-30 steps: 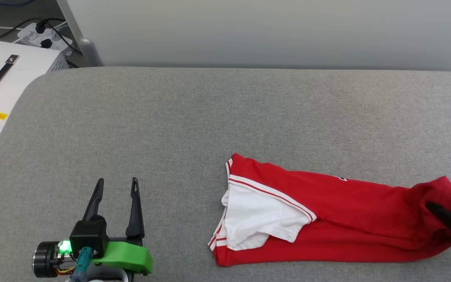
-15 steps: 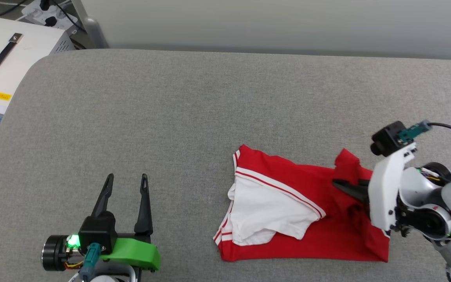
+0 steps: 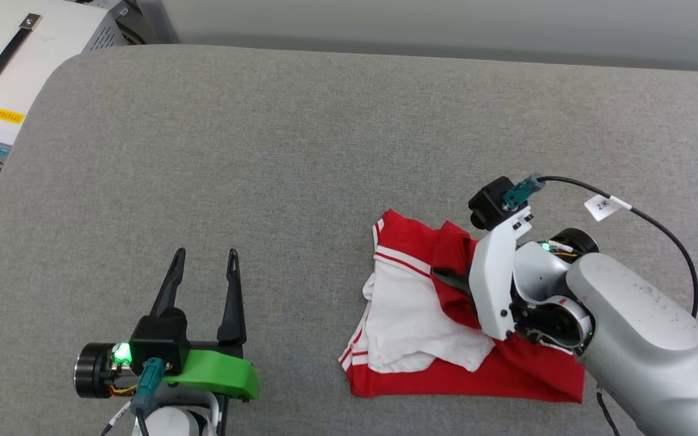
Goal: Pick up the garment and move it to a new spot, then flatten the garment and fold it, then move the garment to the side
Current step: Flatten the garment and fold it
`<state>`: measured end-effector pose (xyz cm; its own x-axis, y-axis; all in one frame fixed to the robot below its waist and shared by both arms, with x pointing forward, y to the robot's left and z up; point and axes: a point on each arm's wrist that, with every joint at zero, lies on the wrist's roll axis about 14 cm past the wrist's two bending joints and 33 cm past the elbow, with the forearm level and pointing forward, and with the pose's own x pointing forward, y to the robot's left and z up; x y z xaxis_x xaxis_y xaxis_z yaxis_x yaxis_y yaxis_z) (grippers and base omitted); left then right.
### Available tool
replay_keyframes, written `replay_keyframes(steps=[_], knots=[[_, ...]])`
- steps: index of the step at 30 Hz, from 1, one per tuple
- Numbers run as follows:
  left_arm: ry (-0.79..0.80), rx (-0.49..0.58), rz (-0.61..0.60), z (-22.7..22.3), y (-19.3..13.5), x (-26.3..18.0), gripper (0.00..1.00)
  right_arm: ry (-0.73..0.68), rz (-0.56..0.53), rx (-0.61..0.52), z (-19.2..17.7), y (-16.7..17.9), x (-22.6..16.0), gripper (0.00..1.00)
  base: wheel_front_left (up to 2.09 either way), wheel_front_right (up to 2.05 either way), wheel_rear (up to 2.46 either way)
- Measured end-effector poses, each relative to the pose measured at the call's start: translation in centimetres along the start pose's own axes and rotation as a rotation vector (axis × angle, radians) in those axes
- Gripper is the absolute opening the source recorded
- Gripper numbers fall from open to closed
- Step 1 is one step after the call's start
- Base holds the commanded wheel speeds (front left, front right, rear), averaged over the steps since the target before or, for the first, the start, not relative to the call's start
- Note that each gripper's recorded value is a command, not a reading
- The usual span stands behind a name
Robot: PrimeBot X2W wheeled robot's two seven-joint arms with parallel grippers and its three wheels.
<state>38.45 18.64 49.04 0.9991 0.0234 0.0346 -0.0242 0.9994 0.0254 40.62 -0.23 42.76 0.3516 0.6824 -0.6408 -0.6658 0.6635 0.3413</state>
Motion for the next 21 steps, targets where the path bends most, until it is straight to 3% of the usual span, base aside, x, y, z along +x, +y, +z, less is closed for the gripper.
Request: replay_keyframes(steps=[9, 10, 11, 12, 16, 21], knots=[[0.016, -0.004, 0.000, -0.6, -0.1, 0.3, 1.00, 0.006, -0.039, 0.031, -2.6, -1.2, 2.4, 0.00, 0.00, 0.00, 0.00], [0.016, -0.004, 0.000, -0.6, -0.2, 0.3, 1.00, -0.004, -0.041, 0.028, -2.5, -1.2, 2.3, 0.32, 0.00, 0.00, 0.00], [0.015, -0.005, -0.001, -0.6, -0.2, 0.3, 1.00, -0.019, -0.042, 0.025, -2.4, -1.2, 2.3, 0.53, 0.00, 0.00, 0.00], [0.014, -0.005, -0.002, -0.5, -0.2, 0.3, 1.00, -0.036, -0.044, 0.017, -2.2, -1.1, 2.1, 1.00, 0.00, 0.00, 0.00], [0.000, -0.008, -0.008, 0.0, -0.5, 0.2, 1.00, -0.150, -0.060, -0.036, -0.1, -1.5, 0.5, 1.00, 0.00, 0.00, 0.00], [-0.023, -0.008, -0.014, 0.8, -0.7, -0.2, 1.00, -0.395, -0.138, -0.120, 4.7, -3.5, -4.3, 1.00, 0.00, 0.00, 0.00]])
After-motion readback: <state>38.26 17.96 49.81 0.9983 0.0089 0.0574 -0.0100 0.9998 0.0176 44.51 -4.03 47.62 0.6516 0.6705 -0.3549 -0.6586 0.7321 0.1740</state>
